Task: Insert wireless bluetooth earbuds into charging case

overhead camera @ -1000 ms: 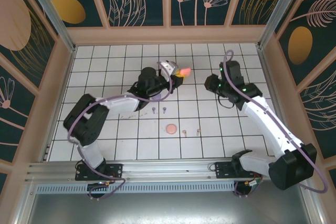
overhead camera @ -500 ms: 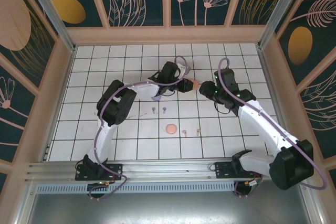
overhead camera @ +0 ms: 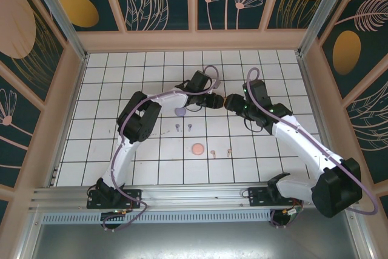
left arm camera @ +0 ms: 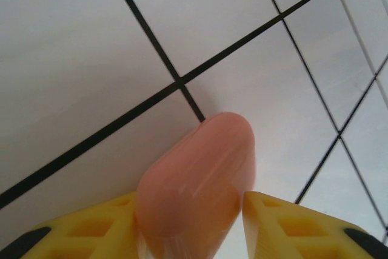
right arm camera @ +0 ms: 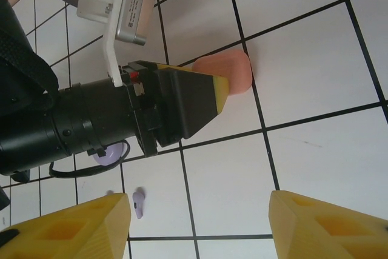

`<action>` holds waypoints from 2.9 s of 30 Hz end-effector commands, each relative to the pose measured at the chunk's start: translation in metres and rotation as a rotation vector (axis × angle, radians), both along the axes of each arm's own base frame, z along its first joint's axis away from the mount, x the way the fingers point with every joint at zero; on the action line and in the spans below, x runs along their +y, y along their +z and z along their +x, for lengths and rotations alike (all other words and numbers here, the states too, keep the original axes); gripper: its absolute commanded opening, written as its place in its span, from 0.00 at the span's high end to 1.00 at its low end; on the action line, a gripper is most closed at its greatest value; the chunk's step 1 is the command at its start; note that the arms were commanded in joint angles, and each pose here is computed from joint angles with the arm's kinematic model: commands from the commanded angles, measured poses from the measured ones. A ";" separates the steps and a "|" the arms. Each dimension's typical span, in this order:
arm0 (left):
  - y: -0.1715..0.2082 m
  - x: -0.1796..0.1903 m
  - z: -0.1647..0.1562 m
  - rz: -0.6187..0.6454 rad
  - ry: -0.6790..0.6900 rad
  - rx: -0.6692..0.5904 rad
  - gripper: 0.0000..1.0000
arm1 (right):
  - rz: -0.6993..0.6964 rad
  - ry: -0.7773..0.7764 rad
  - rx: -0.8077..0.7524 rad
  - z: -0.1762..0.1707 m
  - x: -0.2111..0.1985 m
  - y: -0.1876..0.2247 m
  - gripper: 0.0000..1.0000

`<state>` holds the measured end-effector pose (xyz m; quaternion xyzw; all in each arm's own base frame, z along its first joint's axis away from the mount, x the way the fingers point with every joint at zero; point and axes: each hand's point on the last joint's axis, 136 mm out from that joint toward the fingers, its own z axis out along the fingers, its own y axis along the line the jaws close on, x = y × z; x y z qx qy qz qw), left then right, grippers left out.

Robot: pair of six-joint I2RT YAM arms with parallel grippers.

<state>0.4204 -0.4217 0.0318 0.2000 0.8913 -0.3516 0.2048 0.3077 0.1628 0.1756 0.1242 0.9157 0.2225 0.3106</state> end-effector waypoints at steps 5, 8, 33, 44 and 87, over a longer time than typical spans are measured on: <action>0.045 0.031 0.023 0.088 0.055 -0.152 0.43 | -0.054 -0.002 -0.046 -0.014 0.004 0.020 0.32; 0.083 0.044 0.028 0.069 0.083 -0.230 0.42 | -0.074 0.008 -0.039 -0.024 0.008 0.016 0.32; 0.220 0.218 -0.047 -0.200 0.583 -0.610 0.01 | -0.446 0.366 0.285 -0.094 0.119 -0.109 0.33; 0.216 0.282 -0.060 -0.186 0.877 -0.660 0.01 | -0.473 0.360 0.366 -0.112 0.140 -0.140 0.33; 0.227 0.211 -0.069 -0.359 0.514 -0.612 0.01 | -0.071 0.141 0.053 -0.013 0.096 0.022 0.62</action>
